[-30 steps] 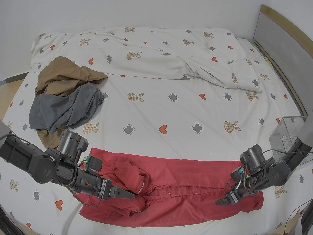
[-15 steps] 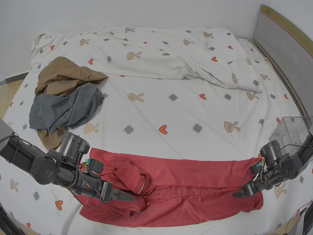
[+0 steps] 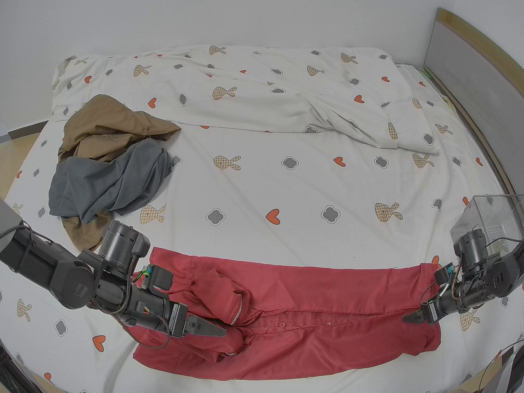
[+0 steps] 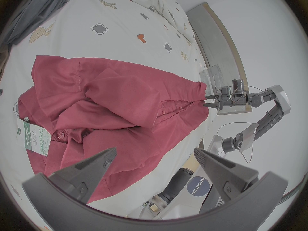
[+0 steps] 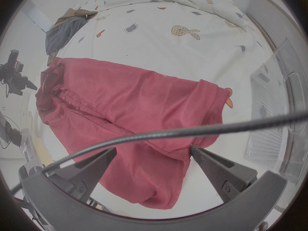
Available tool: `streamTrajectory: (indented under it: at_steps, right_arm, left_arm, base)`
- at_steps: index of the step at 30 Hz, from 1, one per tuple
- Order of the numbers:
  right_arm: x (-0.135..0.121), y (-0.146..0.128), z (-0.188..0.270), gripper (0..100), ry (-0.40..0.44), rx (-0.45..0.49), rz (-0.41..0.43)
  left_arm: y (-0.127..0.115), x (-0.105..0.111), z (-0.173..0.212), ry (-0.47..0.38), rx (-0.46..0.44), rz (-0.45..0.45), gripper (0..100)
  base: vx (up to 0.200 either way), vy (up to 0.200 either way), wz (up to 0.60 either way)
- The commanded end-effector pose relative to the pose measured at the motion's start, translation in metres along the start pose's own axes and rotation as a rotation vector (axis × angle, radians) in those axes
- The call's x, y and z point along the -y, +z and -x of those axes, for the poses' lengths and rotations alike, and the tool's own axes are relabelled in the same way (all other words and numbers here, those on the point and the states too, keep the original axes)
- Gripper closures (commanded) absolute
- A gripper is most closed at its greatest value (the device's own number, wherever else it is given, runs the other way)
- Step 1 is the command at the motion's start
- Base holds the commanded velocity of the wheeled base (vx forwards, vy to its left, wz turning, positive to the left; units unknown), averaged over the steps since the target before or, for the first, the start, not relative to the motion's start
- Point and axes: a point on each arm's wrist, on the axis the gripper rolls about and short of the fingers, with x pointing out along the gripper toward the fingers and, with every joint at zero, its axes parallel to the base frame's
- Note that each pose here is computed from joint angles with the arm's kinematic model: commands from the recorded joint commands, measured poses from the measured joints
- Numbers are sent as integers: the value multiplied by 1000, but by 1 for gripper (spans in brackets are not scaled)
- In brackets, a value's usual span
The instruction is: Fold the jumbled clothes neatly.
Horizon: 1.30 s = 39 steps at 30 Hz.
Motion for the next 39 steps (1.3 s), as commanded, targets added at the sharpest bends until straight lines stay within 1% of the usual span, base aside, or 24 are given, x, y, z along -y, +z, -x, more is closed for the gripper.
streamTrajectory:
  at_steps: [1,7,9,11,13,15,20,27,28,39]
  right_arm:
    - [6,-12,16,0,-26,23,-31]
    - [9,-15,12,0,-24,-1,-51]
    - [10,-16,2,0,-15,-37,-59]
    - [11,-15,-4,0,-7,-50,-62]
    - [12,-14,-8,0,3,-59,-65]
    - [12,-13,-16,0,38,-76,-70]
    - [14,-7,-21,0,64,-64,-72]
    - [14,-7,-20,0,69,-59,-73]
    - [14,-7,-20,100,69,-59,-73]
    - [14,-12,9,100,35,21,-79]
  left_arm:
    - [0,1,1,-1,6,-3,0]
    - [1,1,2,-1,8,-5,0]
    - [0,3,4,-2,13,-8,0]
    - [1,3,5,-2,17,-11,0]
    - [1,4,6,-3,20,-13,0]
    - [1,5,7,-3,25,-16,0]
    - [1,5,8,-4,26,-17,0]
    - [1,5,8,-3,26,-15,0]
    - [1,5,8,-4,26,-17,0]
    - [0,4,6,-3,20,-13,0]
  base:
    - [0,0,0]
    - [0,0,0]
    - [0,0,0]
    - [0,0,0]
    - [0,0,0]
    - [0,0,0]
    - [0,0,0]
    - [0,0,0]
    - [0,0,0]
    - [0,0,0]
